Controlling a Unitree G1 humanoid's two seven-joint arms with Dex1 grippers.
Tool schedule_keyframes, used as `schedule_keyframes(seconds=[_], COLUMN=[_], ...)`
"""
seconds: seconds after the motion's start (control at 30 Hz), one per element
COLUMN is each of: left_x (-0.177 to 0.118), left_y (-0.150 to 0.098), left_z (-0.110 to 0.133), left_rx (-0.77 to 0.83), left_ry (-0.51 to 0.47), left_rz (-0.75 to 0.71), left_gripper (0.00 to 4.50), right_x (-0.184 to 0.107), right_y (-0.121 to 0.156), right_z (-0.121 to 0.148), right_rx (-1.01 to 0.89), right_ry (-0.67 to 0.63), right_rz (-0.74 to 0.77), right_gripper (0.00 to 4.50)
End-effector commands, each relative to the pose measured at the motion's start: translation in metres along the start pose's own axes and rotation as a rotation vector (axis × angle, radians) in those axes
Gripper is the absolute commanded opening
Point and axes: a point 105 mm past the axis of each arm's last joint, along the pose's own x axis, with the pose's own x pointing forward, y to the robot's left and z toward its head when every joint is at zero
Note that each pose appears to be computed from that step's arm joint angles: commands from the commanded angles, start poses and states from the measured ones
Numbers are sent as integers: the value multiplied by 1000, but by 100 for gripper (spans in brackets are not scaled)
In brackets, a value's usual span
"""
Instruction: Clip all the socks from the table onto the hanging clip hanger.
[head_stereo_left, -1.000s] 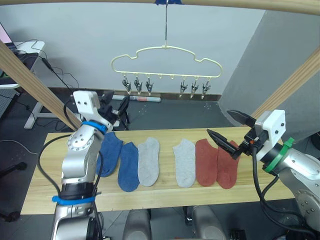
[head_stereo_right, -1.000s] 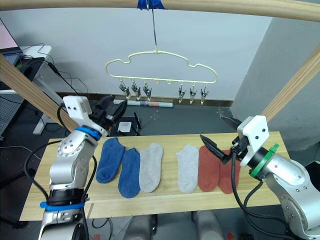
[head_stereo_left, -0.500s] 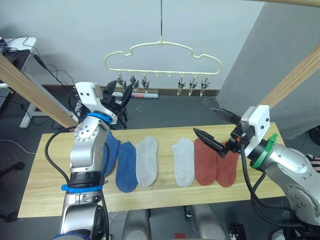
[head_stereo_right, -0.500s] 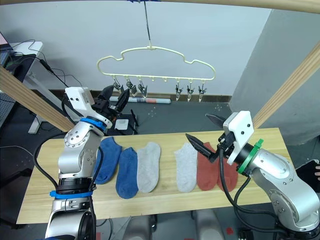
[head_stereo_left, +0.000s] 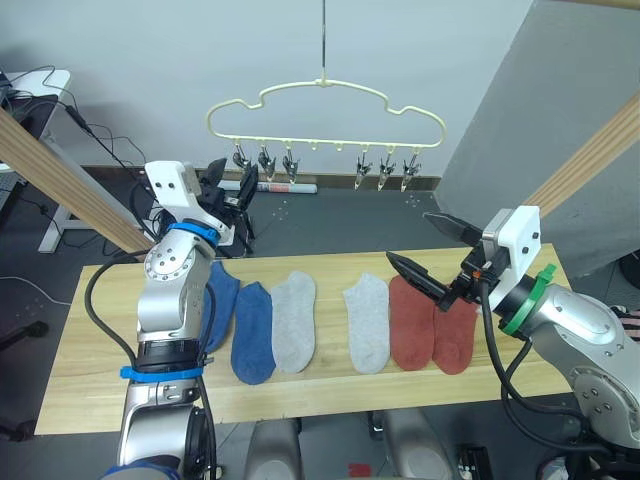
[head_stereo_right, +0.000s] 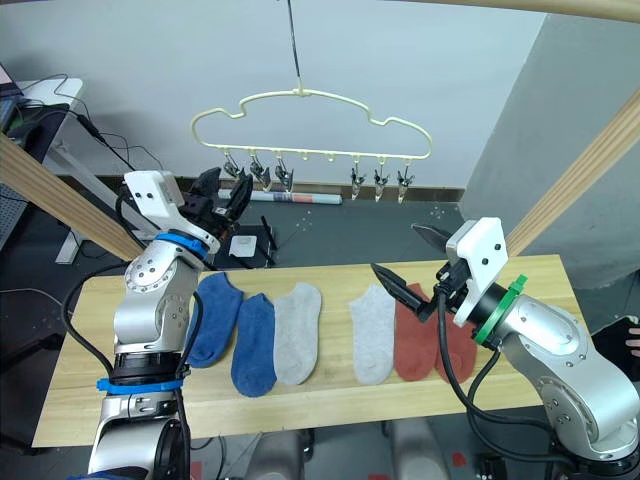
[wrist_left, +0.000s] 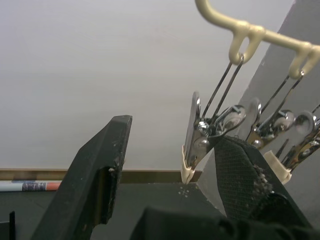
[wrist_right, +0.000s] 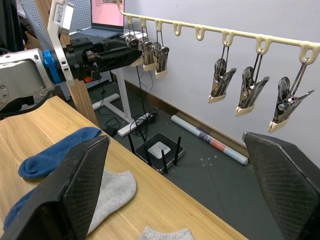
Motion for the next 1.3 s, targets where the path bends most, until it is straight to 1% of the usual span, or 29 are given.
schedule_keyframes(seconds=[0.03,0.23,0.43,0.6,0.7,0.9,0.93,1.07,1.3], left_x=[1,-1,-5,-4,-3,-2,-2,-1,-4], left_y=[-4,-11,-11,-11,-11,-10,-10,-10,-8], left_z=[22,28,25,24,26,27,27,30,26], left_rx=[27,0,-3,-6,-2,3,3,17,13], left_ry=[-92,-106,-89,-85,-89,-94,-94,-106,-91], left_rz=[3,-9,0,-3,-6,-2,-1,-5,-6], left_gripper=[290,290,290,290,234,53,34,32,32], right_x=[1,5,6,7,7,7,7,8,8], right_y=[10,12,16,14,14,12,12,12,13], right_z=[23,30,33,34,35,36,36,35,30], right_rx=[-43,-48,-43,-45,-48,-53,-53,-52,-37], right_ry=[-83,-102,-106,-106,-105,-102,-101,-95,-80], right_rz=[46,90,131,135,132,128,127,130,135], right_gripper=[450,450,450,450,450,450,450,450,450])
